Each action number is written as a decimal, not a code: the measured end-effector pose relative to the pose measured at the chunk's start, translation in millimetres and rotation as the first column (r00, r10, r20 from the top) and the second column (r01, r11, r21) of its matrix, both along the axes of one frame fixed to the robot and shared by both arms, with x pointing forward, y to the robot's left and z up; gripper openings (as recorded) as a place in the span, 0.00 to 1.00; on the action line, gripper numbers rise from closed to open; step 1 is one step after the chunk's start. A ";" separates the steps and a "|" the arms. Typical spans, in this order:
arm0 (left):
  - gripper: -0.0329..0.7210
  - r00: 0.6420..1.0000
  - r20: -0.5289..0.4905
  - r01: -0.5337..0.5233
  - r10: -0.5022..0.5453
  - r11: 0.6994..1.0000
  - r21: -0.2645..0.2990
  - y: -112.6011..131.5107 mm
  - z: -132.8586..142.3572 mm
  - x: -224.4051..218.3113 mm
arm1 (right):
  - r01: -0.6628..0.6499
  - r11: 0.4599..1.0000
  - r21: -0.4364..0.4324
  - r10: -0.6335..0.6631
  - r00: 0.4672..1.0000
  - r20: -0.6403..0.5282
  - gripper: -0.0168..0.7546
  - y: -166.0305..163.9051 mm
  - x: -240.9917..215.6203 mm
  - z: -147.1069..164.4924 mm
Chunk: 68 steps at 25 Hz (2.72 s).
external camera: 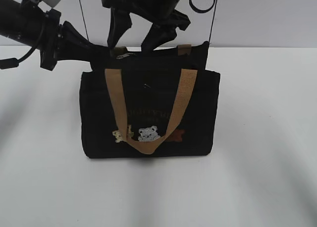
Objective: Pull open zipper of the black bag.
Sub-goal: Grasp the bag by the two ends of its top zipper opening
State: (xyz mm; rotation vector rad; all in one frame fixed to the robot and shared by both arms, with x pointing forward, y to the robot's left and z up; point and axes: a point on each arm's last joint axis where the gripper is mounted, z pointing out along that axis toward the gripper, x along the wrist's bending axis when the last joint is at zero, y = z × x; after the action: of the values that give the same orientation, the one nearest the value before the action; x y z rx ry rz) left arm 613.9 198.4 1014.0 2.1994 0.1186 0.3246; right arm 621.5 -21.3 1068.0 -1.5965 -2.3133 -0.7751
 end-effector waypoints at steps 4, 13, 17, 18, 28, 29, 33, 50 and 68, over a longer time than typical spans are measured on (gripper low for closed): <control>0.12 1.000 0.000 0.000 0.000 1.000 0.000 0.0 0.0 0.0 | 0.011 1.000 -0.004 -0.011 0.999 -0.031 0.74 2.6 3.1 -10.8; 0.12 1.000 -0.002 0.002 -0.002 1.000 0.000 -0.1 -0.4 -0.1 | 0.015 1.000 0.007 -0.014 0.997 -0.075 0.74 7.1 5.8 -24.0; 0.12 1.000 -0.002 0.002 -0.002 1.000 0.000 -0.1 -0.4 -0.1 | 0.015 1.000 0.016 -0.014 0.997 -0.080 0.74 7.7 5.5 -23.6; 0.12 1.000 -0.002 0.002 -0.002 1.000 0.000 -0.1 -0.4 -0.1 | 0.015 1.000 0.016 -0.014 0.997 -0.080 0.74 7.7 5.5 -23.6; 0.12 1.000 -0.002 0.001 -0.001 1.000 -0.001 -0.1 -0.4 0.0 | 0.028 0.999 0.018 -0.027 0.996 -0.086 0.71 7.5 5.1 -22.1; 0.12 1.000 -0.002 0.001 -0.001 1.000 -0.001 -0.1 -0.4 0.0 | 0.030 0.999 0.018 -0.029 0.996 -0.088 0.66 7.5 5.1 -22.1; 0.12 1.000 -0.002 0.001 -0.001 1.000 -0.001 -0.1 -0.4 0.0 | 0.033 0.999 0.019 -0.031 0.995 -0.091 0.42 7.5 5.0 -22.1; 0.12 1.000 -0.002 0.001 -0.001 1.000 0.000 0.0 -0.4 0.0 | -0.023 1.000 0.010 0.024 0.999 -0.038 0.02 6.0 4.2 -17.8; 0.11 0.999 -0.013 0.042 -0.041 0.999 0.015 -0.8 -1.3 -3.3 | -0.026 0.984 -0.174 0.056 0.983 0.174 0.01 -16.8 0.3 15.6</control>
State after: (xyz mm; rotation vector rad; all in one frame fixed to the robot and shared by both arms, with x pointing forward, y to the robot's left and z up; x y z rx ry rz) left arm 610.6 197.7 1012.7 2.2159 0.0779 0.2887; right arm 621.8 -38.0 1083.6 -1.6004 -2.5947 -0.7565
